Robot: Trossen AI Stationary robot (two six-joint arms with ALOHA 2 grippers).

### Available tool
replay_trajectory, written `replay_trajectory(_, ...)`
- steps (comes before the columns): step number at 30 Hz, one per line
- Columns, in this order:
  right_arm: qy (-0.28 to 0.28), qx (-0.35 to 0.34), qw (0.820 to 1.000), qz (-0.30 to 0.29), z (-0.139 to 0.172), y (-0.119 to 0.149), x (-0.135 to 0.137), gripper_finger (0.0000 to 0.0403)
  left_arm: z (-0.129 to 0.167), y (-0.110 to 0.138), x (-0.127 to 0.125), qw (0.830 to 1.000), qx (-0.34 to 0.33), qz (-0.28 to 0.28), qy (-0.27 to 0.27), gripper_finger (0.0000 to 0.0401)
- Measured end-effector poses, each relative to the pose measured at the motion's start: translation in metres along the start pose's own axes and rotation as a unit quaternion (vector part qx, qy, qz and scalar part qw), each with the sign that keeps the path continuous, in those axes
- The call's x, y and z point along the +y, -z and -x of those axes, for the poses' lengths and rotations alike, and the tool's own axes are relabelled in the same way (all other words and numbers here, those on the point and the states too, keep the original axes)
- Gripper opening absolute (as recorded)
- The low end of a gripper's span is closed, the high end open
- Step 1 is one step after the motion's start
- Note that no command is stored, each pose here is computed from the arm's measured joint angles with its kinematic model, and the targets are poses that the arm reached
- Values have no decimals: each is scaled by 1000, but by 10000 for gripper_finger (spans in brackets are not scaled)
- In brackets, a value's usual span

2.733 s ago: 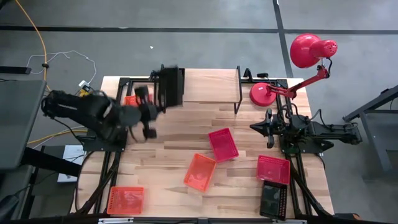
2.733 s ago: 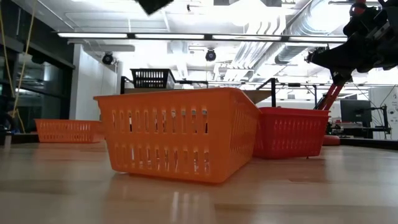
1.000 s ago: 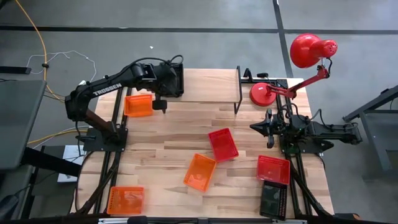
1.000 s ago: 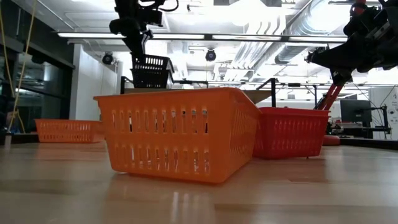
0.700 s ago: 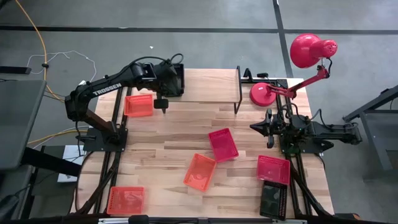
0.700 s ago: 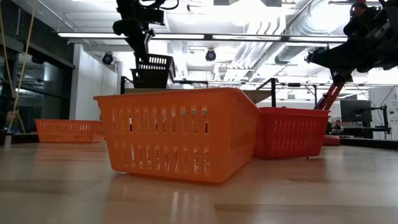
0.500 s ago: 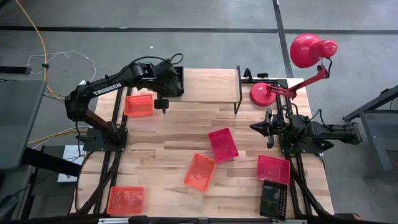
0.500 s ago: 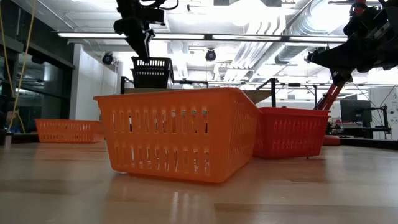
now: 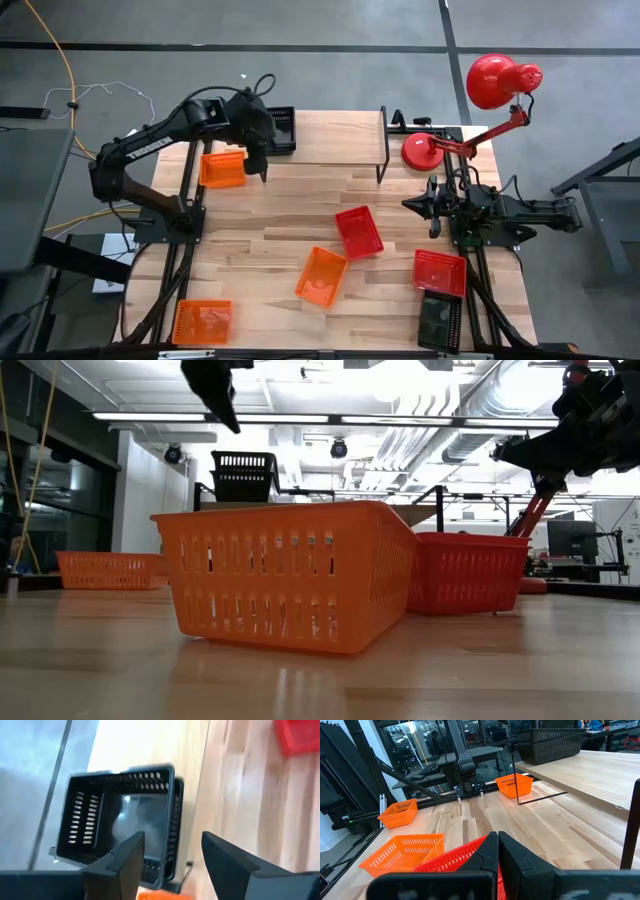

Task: Stack baskets on shelf by color
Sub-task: Stack the left black basket on top of the black basket on the shelf

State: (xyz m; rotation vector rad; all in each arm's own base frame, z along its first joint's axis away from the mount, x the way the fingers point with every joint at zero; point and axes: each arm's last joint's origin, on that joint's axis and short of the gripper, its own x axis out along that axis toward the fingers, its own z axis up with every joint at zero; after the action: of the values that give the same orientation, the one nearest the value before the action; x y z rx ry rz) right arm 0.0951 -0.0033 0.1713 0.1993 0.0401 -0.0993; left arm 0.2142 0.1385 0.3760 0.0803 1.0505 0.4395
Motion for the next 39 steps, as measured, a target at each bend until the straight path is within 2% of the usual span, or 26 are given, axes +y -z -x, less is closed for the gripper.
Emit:
replay_trajectory(3, 0, 0, 1000, 0, 0, 0, 0, 0, 2, -3, 0, 998, -26, 55, 4, 144)
replay_trajectory(7, 0, 0, 1000, 0, 0, 0, 0, 0, 0, -11, -3, 991, -67, 119, 2, 32)
replay_trajectory(8, 0, 0, 1000, 0, 0, 0, 0, 0, -3, -11, -5, 987, -80, 137, 0, 17)
replay_trajectory(13, 0, 0, 1000, 0, 0, 0, 0, 0, -16, -4, -21, 957, -165, 236, -28, 3)
replay_trajectory(18, 0, 0, 1000, 0, 0, 0, 0, 0, -30, 11, -44, 909, -242, 326, -92, 1)
replay_trajectory(23, 0, 0, 1000, 0, 0, 0, 0, 0, -42, 22, -54, 873, -258, 385, -151, 0)
replay_trajectory(29, 0, 0, 1000, 0, 0, 0, 0, 0, -52, 32, -59, 850, -251, 421, -193, 0)
replay_trajectory(39, 0, 0, 1000, 0, 0, 0, 0, 0, -63, 38, -63, 856, -224, 423, -197, 0)
